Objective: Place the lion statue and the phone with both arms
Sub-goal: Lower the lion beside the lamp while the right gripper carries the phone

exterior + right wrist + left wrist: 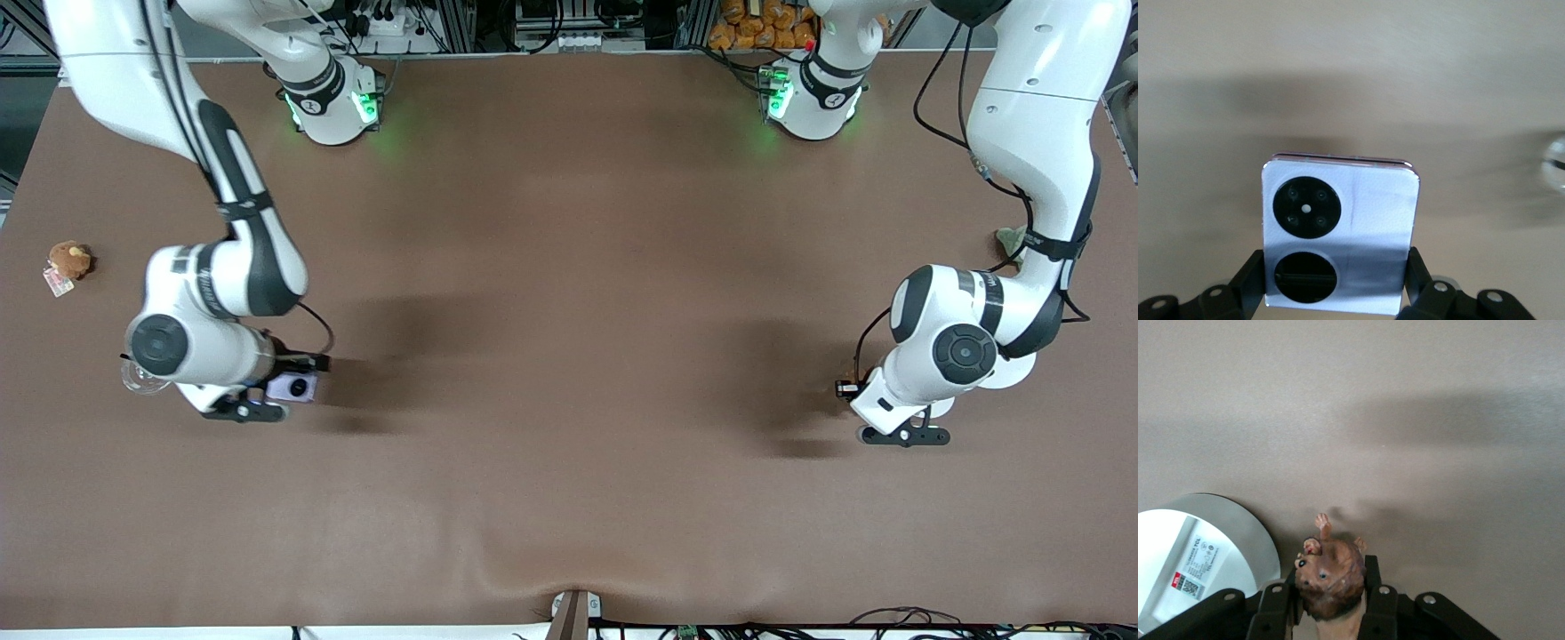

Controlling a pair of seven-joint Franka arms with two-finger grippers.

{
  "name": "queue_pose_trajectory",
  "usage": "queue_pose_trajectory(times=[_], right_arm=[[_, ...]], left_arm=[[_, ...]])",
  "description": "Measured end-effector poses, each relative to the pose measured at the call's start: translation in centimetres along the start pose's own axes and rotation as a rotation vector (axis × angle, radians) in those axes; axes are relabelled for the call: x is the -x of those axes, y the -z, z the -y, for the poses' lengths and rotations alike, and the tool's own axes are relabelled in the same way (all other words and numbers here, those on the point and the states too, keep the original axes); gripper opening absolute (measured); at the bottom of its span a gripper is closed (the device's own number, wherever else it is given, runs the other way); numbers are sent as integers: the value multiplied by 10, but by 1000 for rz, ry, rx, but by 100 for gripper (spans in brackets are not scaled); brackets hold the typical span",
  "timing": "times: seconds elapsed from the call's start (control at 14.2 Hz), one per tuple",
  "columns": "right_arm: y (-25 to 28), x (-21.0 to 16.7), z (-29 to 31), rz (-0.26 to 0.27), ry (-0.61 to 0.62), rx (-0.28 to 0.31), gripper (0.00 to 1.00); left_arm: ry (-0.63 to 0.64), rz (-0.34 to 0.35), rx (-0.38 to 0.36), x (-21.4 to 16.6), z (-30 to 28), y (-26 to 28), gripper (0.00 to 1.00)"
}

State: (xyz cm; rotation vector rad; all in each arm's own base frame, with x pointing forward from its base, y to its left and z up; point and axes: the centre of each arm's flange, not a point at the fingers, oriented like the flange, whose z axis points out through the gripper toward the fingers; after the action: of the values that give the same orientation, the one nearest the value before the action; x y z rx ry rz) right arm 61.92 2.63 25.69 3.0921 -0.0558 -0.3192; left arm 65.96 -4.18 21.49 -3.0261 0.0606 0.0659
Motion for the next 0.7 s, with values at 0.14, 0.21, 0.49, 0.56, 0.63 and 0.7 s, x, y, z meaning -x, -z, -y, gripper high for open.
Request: queue_pose_trajectory(times=[0.14, 0.21, 0.49, 0.56, 0.63, 0.7], right_arm=[[-22, 11, -30, -9, -2, -8, 86], [-37, 17, -37, -11, -8, -7, 86], [-72, 35, -44, 15, -12, -3, 86], [-74, 35, -45, 19, -5, -3, 86], [-76, 35, -47, 19, -2, -3, 86], [-77, 34, -50, 11, -2, -4, 86]], left_arm=[[-6, -5, 4, -1, 2, -4, 37], [-7, -5, 4, -1, 2, -4, 37], [-7, -8, 4, -1, 2, -4, 37], [-7, -16, 7, -2, 2, -3, 44], [-7, -24, 9, -3, 2, -3, 52], [-6, -27, 10, -3, 2, -3, 61]])
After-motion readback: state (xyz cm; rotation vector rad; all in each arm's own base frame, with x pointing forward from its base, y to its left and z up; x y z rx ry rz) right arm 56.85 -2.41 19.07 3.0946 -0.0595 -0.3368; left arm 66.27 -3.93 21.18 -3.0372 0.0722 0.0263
